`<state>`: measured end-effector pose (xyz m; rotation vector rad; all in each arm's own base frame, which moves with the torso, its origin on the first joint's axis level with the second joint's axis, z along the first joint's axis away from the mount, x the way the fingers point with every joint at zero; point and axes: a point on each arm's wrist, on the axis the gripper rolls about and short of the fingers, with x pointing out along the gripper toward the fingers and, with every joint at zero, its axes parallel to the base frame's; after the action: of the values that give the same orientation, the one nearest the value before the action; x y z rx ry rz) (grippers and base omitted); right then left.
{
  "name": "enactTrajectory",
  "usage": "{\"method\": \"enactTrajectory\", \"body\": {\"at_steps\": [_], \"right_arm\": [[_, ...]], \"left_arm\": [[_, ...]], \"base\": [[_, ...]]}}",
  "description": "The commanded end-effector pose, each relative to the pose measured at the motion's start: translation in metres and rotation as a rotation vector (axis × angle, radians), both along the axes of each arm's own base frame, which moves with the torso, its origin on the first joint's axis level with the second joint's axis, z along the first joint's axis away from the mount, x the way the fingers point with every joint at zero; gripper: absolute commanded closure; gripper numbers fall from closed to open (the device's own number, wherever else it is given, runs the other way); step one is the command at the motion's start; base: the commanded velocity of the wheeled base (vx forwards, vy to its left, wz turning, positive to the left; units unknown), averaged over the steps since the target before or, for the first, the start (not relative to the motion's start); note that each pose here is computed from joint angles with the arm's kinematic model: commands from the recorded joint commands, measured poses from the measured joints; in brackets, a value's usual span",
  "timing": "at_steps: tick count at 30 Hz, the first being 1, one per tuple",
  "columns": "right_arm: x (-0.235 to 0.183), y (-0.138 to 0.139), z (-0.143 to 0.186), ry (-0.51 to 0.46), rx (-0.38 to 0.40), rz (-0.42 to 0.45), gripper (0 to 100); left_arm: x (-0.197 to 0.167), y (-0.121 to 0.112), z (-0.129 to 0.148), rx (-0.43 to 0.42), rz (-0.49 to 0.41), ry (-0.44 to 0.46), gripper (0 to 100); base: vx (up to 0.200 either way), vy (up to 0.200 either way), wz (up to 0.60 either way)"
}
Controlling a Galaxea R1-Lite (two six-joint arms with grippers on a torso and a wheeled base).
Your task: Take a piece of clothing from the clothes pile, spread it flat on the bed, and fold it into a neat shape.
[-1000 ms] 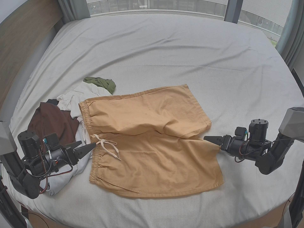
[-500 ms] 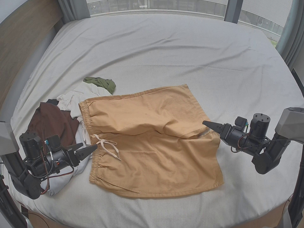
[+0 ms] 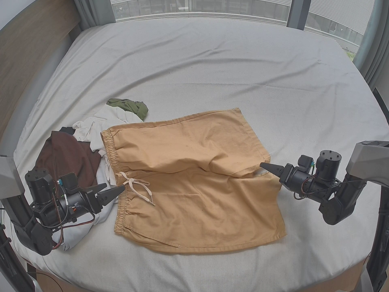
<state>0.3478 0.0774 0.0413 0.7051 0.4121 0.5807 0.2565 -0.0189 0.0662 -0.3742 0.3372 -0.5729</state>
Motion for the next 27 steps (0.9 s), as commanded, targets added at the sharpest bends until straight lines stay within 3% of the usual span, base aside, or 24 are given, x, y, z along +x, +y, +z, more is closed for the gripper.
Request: {"method": "enactTrajectory", "body": {"at_steps": [1, 6, 20, 21, 27], "right_arm": [[0.004, -0.001, 0.001, -0.017, 0.002, -0.005, 100], [0.012, -0.004, 0.008, -0.082, 0.013, -0.016, 100], [0.024, -0.011, -0.009, -0.104, 0.008, -0.04, 100], [0.024, -0.011, -0.008, -0.111, 0.004, -0.039, 0], [0.022, -0.032, 0.015, -0.188, -0.029, -0.089, 0]], "left_arm": [[0.0, 0.0, 0.0, -0.001, 0.0, 0.001, 0], [0.0, -0.002, -0.001, -0.002, -0.006, 0.005, 0], [0.0, -0.002, 0.0, -0.015, -0.004, 0.004, 0], [0.0, -0.002, 0.0, -0.015, -0.004, 0.006, 0], [-0.005, -0.002, 0.0, -0.059, 0.011, 0.046, 0]], "base": [[0.0, 0.0, 0.0], [0.0, 0.0, 0.0], [0.0, 0.0, 0.0], [0.0, 0.0, 0.0], [0.0, 0.0, 0.0]]}}
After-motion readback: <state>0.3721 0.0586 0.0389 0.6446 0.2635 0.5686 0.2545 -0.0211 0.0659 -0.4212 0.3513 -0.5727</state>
